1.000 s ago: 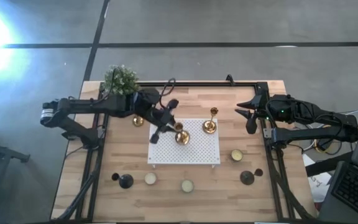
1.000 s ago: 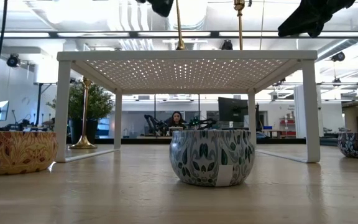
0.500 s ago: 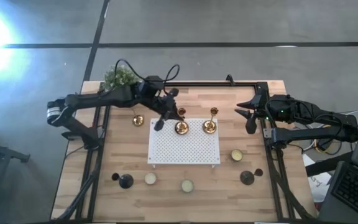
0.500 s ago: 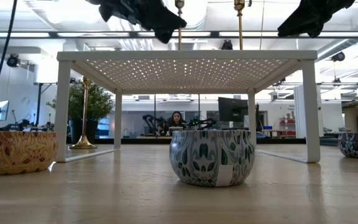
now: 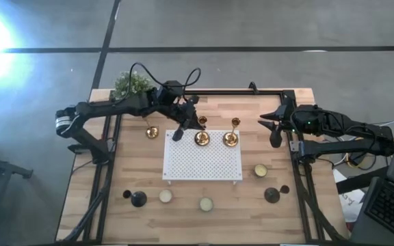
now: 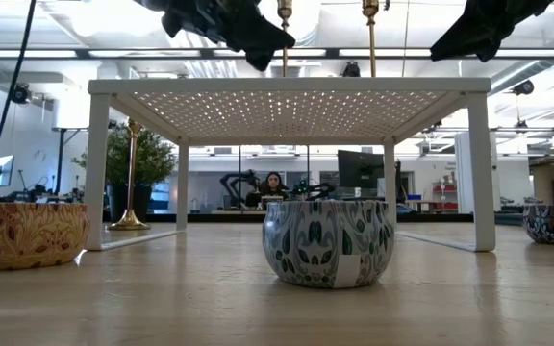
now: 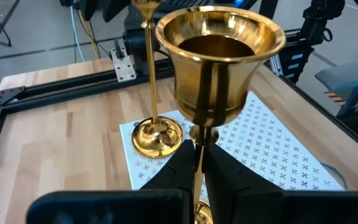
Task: Pick & Place candle stick holders
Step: Put the top right golden candle holder on the shelf, then put the golden candle holder on the shelf
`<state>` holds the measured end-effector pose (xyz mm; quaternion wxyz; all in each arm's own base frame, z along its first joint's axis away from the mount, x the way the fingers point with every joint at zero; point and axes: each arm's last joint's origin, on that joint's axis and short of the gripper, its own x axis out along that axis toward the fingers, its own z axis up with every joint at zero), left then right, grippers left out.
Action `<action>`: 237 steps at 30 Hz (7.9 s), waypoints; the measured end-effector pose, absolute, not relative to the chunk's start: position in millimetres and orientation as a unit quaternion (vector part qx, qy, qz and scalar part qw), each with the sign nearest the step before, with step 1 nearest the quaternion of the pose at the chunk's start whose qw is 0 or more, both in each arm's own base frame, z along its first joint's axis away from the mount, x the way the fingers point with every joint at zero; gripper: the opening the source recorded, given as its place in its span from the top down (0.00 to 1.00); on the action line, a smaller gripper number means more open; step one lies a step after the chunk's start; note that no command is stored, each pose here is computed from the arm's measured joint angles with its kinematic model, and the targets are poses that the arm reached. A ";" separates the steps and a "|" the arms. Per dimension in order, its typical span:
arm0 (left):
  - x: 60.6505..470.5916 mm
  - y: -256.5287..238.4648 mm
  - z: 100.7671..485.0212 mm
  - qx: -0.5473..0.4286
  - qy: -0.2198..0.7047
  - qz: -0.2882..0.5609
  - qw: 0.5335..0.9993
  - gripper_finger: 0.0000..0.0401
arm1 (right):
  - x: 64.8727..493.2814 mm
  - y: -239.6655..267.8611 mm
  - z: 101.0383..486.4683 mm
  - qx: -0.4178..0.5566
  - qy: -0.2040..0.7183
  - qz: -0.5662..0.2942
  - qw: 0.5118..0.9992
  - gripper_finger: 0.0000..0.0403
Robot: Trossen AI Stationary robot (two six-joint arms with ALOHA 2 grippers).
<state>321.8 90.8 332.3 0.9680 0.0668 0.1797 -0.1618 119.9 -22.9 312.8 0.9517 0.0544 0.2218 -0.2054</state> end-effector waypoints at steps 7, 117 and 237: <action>321.1 92.5 332.1 0.063 0.177 -0.169 0.968 0.95 | 120.0 -22.9 312.5 0.055 0.222 -0.206 0.951 0.72; 326.1 22.7 335.7 0.076 0.128 -0.338 0.929 0.97 | 119.9 -22.9 312.4 0.055 0.222 -0.206 0.952 0.81; 150.8 29.4 187.1 -0.120 0.237 0.496 0.827 0.52 | 120.9 -23.0 308.7 0.056 0.231 -0.206 0.949 0.78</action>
